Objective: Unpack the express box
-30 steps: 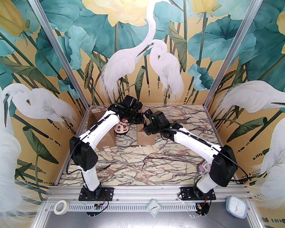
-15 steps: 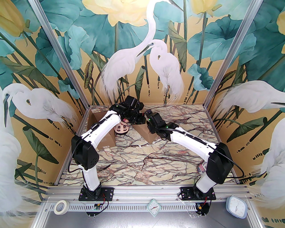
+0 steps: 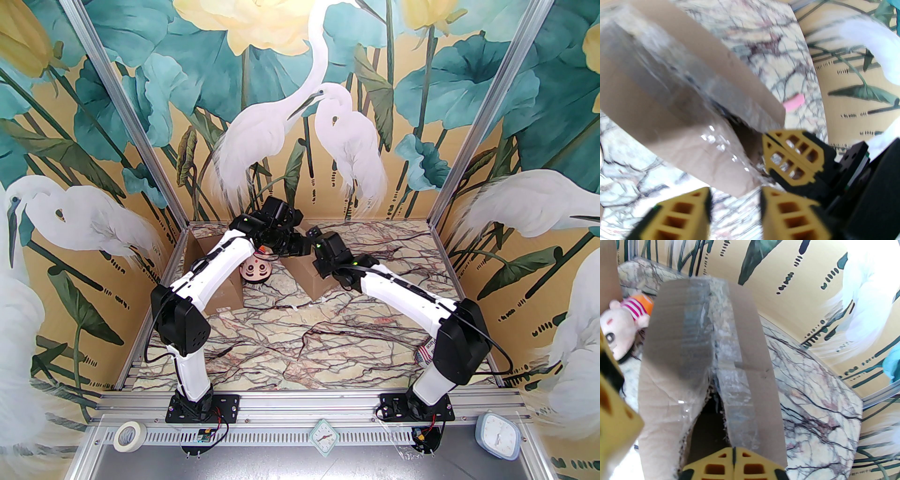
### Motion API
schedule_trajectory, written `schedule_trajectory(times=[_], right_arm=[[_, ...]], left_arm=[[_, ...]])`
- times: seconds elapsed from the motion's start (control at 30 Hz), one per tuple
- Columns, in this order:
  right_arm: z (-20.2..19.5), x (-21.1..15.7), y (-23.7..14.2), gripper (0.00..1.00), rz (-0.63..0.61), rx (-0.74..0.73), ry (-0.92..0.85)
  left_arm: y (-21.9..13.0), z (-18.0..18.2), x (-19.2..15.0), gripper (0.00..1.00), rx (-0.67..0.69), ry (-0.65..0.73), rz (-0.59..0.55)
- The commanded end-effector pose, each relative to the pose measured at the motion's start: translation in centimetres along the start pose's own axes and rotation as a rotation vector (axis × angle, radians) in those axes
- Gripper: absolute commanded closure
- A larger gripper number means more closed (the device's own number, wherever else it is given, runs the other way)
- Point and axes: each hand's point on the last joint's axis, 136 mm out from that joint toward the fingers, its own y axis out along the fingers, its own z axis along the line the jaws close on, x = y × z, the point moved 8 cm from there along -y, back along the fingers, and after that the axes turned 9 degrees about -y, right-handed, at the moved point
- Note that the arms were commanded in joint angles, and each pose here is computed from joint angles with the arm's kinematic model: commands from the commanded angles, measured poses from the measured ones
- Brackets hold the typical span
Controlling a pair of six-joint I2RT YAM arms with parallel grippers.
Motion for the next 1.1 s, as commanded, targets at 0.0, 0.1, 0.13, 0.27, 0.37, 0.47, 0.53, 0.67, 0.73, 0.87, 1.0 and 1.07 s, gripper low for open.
schedule_trajectory(times=[0.0,0.1,0.13,0.27,0.37,0.47,0.53,0.67,0.73,0.87,1.0,1.07], right_arm=[[0.0,0.6,-1.3,1.0,-0.086,0.081,0.076],[-0.2,0.5,-1.6,1.0,-0.136,0.131,0.124],[-0.2,0.4,-1.7,1.0,-0.143,0.14,0.134],[-0.5,0.3,-1.6,1.0,-0.149,0.156,0.164],[-1.4,0.1,-1.8,1.0,-0.161,0.158,0.226],[-1.7,0.0,-1.8,1.0,-0.161,0.15,0.231],[-1.7,0.0,-1.6,0.99,-0.15,0.144,0.209],[-1.5,-0.6,-1.4,0.59,-0.111,0.158,0.143],[-1.4,-0.9,-0.9,0.5,-0.065,0.158,0.106],[-1.0,-0.8,0.0,0.41,-0.011,0.206,0.038],[-0.7,-0.5,0.6,0.35,0.014,0.23,0.004],[-0.2,-0.6,0.8,0.32,0.016,0.27,-0.024]], left_arm=[[0.8,-0.4,0.6,0.43,0.058,-0.06,-0.04],[2.0,-0.8,0.2,0.36,0.079,-0.063,-0.027],[2.4,-1.0,0.1,0.35,0.082,-0.068,-0.021],[3.2,-1.0,-0.1,0.33,0.13,-0.082,-0.02],[2.2,-0.9,0.2,0.33,0.167,-0.071,-0.089],[1.3,-0.5,0.4,0.33,0.202,-0.034,-0.131],[1.0,0.2,0.4,0.33,0.218,-0.021,-0.115],[0.4,2.1,0.5,0.3,0.21,-0.019,-0.064],[0.4,3.2,0.4,0.29,0.251,-0.003,-0.045],[0.7,4.6,0.1,0.29,0.293,0.032,-0.017],[1.4,5.4,0.0,0.28,0.319,0.054,0.006],[1.9,5.5,-0.1,0.28,0.306,0.074,0.016]])
